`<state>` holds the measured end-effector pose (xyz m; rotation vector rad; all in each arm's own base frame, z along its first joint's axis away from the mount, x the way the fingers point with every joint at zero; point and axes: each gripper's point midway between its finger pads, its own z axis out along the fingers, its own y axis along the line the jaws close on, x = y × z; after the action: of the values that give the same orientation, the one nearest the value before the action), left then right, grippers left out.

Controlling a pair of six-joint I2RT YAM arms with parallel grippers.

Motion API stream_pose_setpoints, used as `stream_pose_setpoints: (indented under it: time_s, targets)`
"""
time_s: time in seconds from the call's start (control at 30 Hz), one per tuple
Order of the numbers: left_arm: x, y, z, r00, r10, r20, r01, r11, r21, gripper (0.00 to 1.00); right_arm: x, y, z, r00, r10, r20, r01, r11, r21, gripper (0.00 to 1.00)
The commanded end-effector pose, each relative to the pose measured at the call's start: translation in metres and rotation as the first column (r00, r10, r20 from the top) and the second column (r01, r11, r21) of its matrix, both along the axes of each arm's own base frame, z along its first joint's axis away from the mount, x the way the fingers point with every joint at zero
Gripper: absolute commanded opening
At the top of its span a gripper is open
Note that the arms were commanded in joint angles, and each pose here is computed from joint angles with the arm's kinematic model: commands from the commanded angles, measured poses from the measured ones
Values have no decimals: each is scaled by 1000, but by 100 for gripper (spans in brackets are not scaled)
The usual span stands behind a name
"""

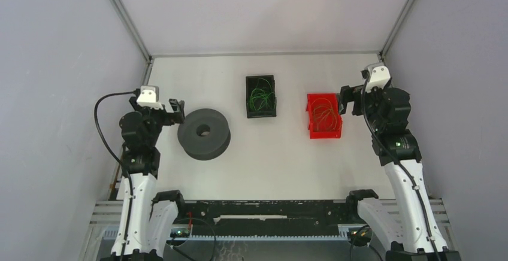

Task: Wrap the cables
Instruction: Move the cable reel to the center of the board.

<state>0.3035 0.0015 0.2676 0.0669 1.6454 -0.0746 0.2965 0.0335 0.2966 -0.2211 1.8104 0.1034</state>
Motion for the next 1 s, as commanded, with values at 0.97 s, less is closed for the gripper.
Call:
stream_pose_setpoints:
  time_s: [0.97]
  targets:
    - [-25,-116,-145,645,-365,-671,507,862,19,100,1,5,-45,997,23,-77,-25,999,-36,100]
